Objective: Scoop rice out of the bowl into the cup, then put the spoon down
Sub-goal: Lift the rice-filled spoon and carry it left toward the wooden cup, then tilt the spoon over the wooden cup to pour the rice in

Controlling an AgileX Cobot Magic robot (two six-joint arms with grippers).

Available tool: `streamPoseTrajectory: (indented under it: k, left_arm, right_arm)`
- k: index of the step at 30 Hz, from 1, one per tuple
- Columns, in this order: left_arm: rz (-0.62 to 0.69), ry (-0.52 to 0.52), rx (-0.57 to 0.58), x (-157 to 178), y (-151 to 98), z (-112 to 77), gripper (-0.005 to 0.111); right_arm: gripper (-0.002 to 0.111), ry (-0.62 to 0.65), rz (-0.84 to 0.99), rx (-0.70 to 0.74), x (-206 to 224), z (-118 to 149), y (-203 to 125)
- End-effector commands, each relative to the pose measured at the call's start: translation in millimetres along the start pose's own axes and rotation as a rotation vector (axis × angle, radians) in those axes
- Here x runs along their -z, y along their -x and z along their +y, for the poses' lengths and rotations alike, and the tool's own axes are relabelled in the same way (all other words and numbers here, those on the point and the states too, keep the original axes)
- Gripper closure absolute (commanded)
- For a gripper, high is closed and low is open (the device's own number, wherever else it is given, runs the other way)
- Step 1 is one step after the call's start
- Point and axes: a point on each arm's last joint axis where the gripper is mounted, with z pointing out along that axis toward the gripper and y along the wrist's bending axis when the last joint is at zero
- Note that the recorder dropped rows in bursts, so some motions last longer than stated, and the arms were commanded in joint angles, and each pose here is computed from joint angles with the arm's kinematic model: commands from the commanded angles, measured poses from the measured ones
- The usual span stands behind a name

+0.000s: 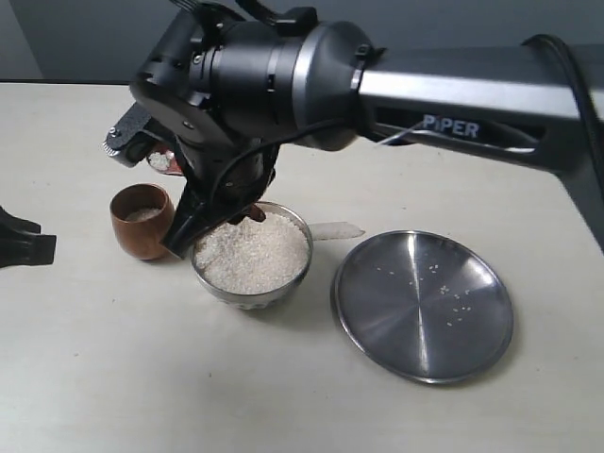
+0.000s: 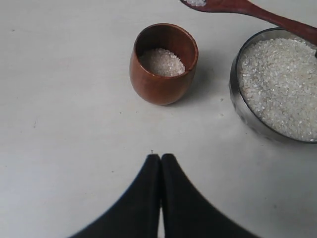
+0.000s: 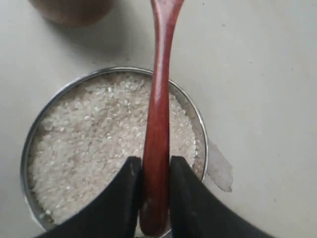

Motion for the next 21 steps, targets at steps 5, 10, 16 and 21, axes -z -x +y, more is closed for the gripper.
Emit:
streamPoseTrajectory:
  k: [5, 10, 16, 21]
  left_arm:
    - [-0.01, 0.005, 0.001, -1.6, -0.2, 0.5, 0.106]
    - [-0.008, 0.004, 0.003, -1.6, -0.4, 0.4, 0.106]
    - [-0.009, 0.002, 0.006, -1.6, -0.3, 0.3, 0.106]
    - [-0.011, 0.0, 0.01, -1.6, -0.1, 0.1, 0.106]
  right_arm:
    - [0.109, -0.099, -0.018, 0.11, -0.5, 4.8, 12.7]
    - [0.109, -0.192, 0.027, 0.223, -13.5, 22.8, 12.9]
    - [0.109, -0.24, 0.01, 0.28, -15.9, 33.8, 15.9]
    - [0.109, -0.265, 0.011, 0.303, -15.8, 36.4, 16.3]
